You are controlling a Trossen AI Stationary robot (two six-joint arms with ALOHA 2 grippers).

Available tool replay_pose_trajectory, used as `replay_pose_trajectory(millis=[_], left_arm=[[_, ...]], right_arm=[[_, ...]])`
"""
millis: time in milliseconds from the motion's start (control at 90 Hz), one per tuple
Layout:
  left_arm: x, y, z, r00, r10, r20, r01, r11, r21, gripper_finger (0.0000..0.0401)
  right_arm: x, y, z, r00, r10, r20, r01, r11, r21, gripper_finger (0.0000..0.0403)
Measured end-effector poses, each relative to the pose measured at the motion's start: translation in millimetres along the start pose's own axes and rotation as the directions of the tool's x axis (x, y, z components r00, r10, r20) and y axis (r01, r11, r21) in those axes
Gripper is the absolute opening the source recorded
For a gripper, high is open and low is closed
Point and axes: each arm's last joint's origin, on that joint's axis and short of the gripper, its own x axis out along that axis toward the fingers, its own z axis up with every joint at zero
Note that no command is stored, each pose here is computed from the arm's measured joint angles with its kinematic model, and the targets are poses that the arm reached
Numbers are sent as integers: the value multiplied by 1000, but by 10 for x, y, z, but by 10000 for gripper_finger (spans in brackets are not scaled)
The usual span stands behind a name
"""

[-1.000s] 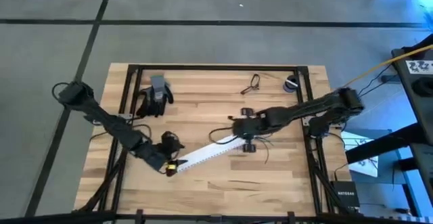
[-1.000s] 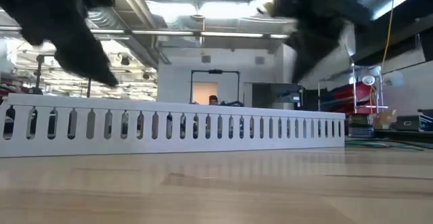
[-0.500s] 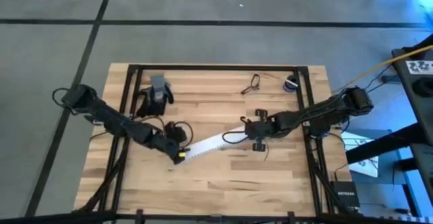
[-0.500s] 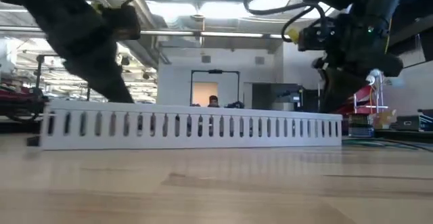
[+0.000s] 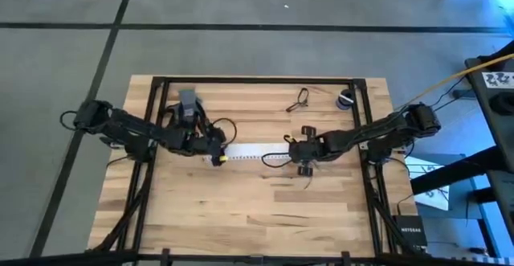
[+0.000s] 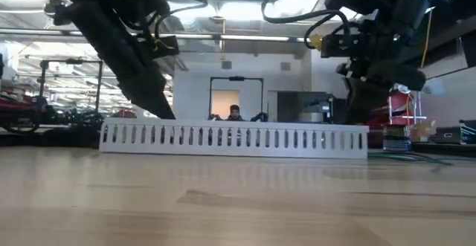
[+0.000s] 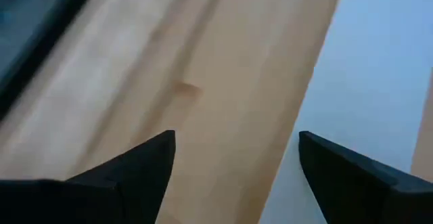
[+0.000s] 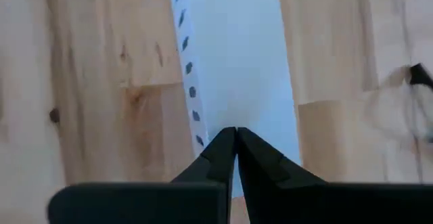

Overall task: Ziptie cables
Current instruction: Move the white cable duct from the lower middle to the center, then return to Home Position

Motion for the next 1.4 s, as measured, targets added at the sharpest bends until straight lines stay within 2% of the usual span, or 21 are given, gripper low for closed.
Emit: replay_pose_trajectory(millis=[89, 156, 222, 322, 378, 422, 467, 511, 556, 600, 700, 822, 922, 967, 1067, 1200, 1400], left_arm=[[-174, 76, 148, 999, -42, 32, 41, 999, 33, 286], [-371, 158, 346, 990, -73, 124, 72, 997, 11, 258], [-535, 253, 470, 974, -100, 203, 99, 995, 17, 211], [-681, 374, 470, 941, -224, 253, 193, 971, 144, 117], [-801, 462, 470, 893, -305, 330, 255, 949, 187, 66], [-882, 553, 475, 844, -352, 406, 298, 935, 190, 31], [-933, 647, 453, 802, -369, 470, 322, 929, 179, 13], [-952, 721, 377, 785, -367, 500, 333, 929, 159, 11], [-956, 786, 291, 788, -342, 513, 325, 937, 125, 16], [-966, 838, 217, 796, -318, 515, 324, 942, 81, 23], [-1021, 937, 93, 801, -282, 528, 333, 943, -2, 35], [-1055, 978, 12, 815, -268, 514, 354, 932, -74, 40], [-1043, 971, -9, 826, -275, 491, 346, 936, -58, 38], [-1030, 966, -15, 830, -278, 483, 344, 937, -52, 37], [-1003, 952, -23, 797, -281, 535, 362, 931, -51, 36], [-907, 898, -167, 754, -287, 591, 401, 914, -68, 40], [-767, 833, -493, 731, -276, 624, 442, 888, -125, 42]], right_arm=[[-191, -55, 76, 999, 1, 49, -1, 1000, -15, 5], [-393, -137, 146, 989, 14, 148, -13, 1000, -5, 5], [-550, -267, 138, 975, 63, 215, -61, 998, -15, 5], [-794, -573, 90, 939, 91, 333, -101, 995, 14, 5], [-937, -735, 47, 891, 88, 446, -115, 993, 35, 5], [-1038, -842, -1, 828, 92, 553, -131, 991, 31, 5], [-1096, -920, -81, 762, 101, 640, -142, 990, 13, 5], [-1125, -982, -159, 693, 89, 716, -133, 991, 6, 5], [-1143, -1025, -234, 617, 54, 786, -118, 993, 25, 5], [-1126, -1045, -342, 579, 16, 815, -104, 993, 55, 5], [-1105, -1072, -526, 552, -71, 831, -92, 985, 145, 5], [-1041, -1021, -674, 562, -66, 825, -195, 958, 209, 5], [-923, -965, -785, 591, -28, 806, -252, 943, 217, 5], [-877, -948, -821, 582, -32, 813, -267, 936, 229, 5], [-756, -889, -967, 594, -28, 804, -286, 926, 244, 5], [-690, -840, -1110, 573, -31, 819, -327, 908, 262, 5], [-717, -800, -1271, 488, -44, 872, -361, 899, 247, 5]])
